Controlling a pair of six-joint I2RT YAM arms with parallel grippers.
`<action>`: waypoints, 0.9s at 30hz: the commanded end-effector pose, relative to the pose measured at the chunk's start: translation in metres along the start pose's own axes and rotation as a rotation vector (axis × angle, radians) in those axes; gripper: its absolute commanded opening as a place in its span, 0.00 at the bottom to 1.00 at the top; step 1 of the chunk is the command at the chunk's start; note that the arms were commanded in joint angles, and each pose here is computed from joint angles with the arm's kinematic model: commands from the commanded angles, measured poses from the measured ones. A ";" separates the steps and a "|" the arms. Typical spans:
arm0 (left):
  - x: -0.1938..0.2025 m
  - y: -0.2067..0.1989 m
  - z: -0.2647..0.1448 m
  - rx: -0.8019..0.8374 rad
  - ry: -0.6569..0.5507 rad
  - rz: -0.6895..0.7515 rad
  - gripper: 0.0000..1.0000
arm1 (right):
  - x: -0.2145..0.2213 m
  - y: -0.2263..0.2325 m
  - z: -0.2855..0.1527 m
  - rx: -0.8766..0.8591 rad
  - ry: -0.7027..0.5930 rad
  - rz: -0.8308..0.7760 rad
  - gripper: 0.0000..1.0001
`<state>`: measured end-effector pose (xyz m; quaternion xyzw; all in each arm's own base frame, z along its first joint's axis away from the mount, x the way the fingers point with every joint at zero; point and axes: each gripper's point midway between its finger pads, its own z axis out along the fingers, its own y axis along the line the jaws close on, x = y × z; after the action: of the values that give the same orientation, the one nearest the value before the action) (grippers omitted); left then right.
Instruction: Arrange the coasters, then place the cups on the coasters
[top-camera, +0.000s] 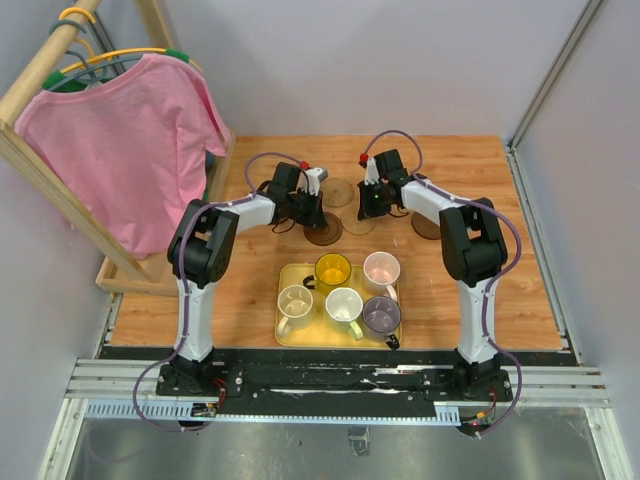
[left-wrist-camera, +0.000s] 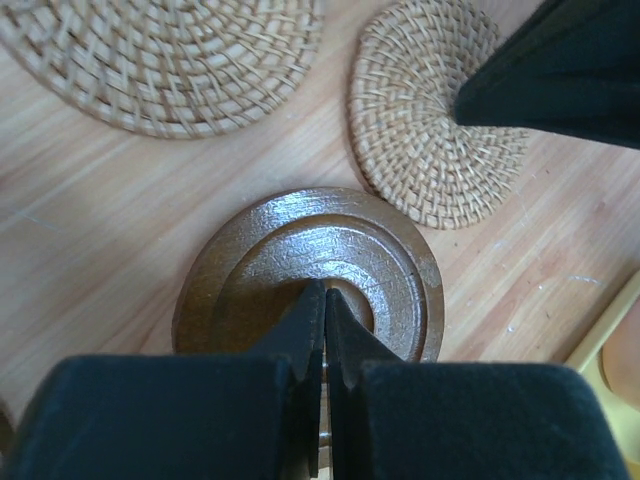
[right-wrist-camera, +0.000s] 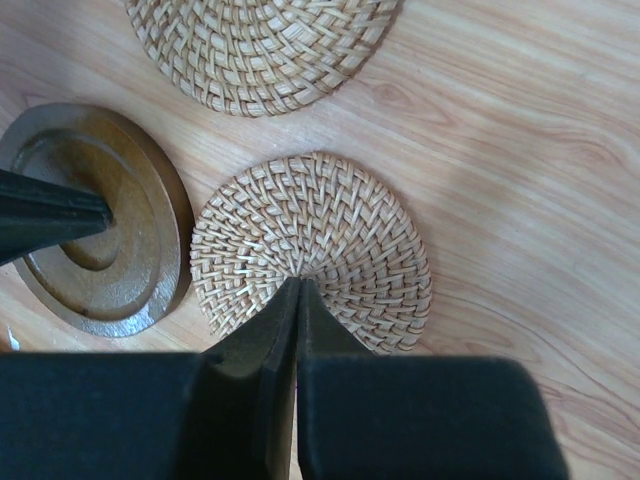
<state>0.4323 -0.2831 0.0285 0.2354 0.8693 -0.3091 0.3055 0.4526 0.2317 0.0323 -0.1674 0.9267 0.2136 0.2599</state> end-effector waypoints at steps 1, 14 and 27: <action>0.000 0.017 0.005 -0.076 0.021 -0.032 0.00 | 0.022 -0.020 -0.002 0.095 0.071 0.028 0.01; -0.051 0.059 -0.010 -0.137 -0.055 -0.120 0.01 | 0.008 -0.080 -0.034 0.210 0.036 0.147 0.01; -0.078 0.068 -0.015 -0.163 -0.054 -0.100 0.01 | -0.068 -0.050 -0.049 0.098 -0.097 0.049 0.01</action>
<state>0.5333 -0.2419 0.0727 0.1504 0.8888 -0.2488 0.3542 0.4994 0.1562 0.0677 -0.0847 0.9422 0.1494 0.2878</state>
